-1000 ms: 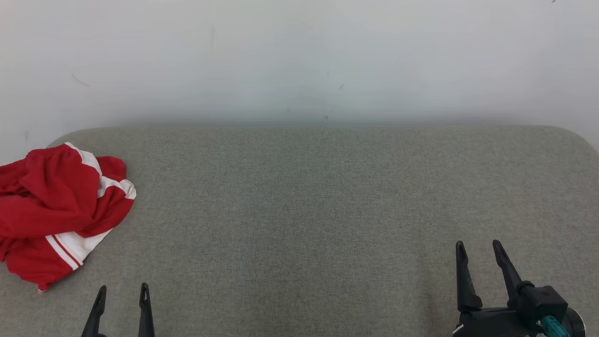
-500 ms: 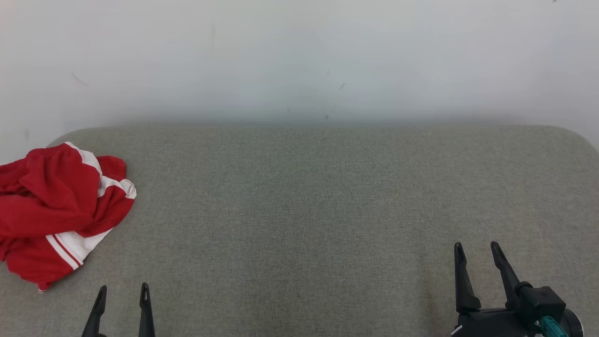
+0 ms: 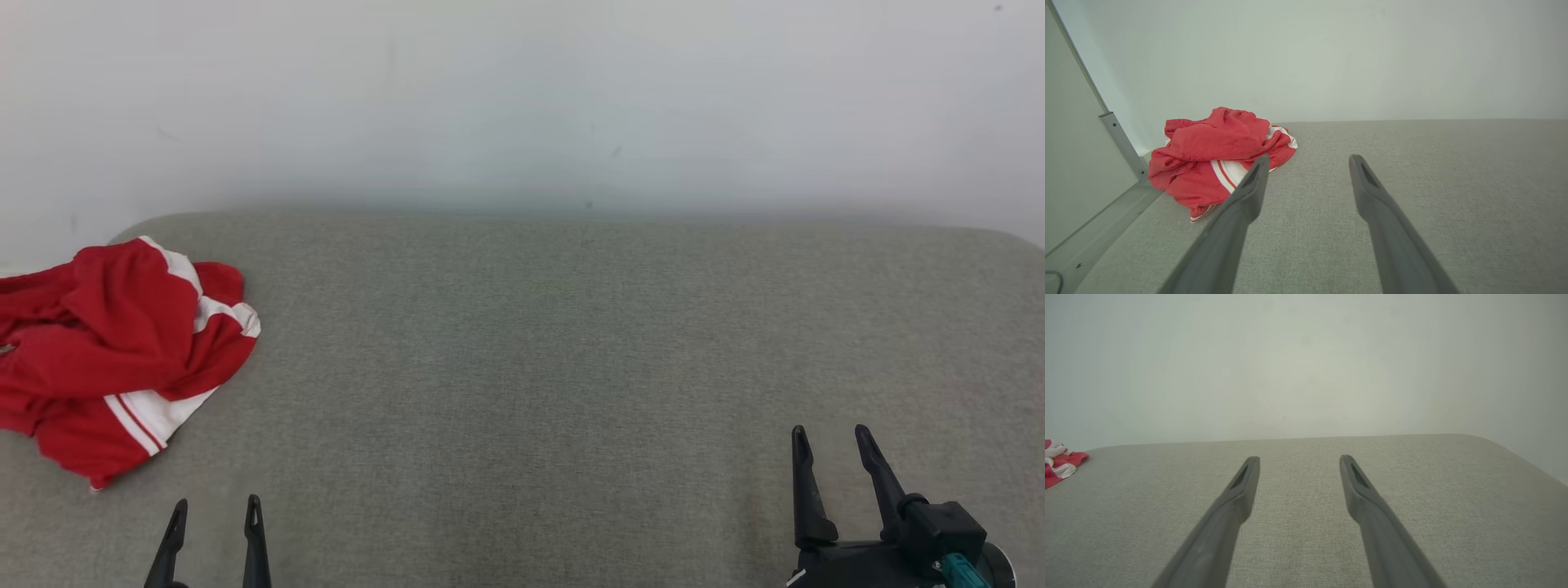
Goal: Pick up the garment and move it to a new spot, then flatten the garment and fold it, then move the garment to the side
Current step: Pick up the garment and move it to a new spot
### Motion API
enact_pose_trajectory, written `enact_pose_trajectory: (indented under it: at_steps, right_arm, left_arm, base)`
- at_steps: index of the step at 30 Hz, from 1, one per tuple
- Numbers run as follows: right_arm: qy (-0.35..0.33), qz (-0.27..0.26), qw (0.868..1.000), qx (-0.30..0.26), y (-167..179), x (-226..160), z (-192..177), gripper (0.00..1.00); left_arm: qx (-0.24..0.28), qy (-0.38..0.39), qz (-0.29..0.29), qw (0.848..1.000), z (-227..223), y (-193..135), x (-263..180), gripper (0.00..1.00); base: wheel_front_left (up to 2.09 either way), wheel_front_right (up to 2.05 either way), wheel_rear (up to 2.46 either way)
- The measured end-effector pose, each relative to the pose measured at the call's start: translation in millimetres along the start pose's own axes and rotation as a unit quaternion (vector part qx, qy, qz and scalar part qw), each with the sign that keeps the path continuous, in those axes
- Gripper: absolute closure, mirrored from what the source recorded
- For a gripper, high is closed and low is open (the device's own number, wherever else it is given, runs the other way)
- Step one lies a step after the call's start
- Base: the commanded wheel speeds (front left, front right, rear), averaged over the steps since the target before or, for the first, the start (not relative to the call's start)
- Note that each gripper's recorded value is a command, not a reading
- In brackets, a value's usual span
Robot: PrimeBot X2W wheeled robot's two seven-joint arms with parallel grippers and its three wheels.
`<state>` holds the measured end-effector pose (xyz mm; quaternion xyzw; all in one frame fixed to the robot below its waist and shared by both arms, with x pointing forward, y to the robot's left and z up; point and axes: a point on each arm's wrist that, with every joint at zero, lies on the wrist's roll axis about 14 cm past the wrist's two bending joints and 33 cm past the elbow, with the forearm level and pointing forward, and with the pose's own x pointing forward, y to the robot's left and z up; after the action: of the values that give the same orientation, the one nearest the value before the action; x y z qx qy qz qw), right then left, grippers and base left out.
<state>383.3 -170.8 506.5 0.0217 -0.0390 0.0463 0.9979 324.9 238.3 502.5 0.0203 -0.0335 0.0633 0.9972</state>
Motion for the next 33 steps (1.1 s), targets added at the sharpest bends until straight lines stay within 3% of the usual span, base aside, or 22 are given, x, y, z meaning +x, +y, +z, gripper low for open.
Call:
enact_pose_trajectory:
  at_steps: [16, 33]
  right_arm:
    - [0.015, 0.079, 0.997, 0.011, 55, 24, -11, 0.00]
    - [0.029, 0.196, 0.980, 0.017, 141, 39, -20, 0.00]
  left_arm:
    - [0.010, 0.014, 0.090, 0.996, -7, 54, -38, 0.00]
    - [0.016, 0.023, 0.221, 0.975, -9, 118, -110, 0.00]
  base:
    - [0.00, 0.00, 0.00]
    - [0.00, 0.00, 0.00]
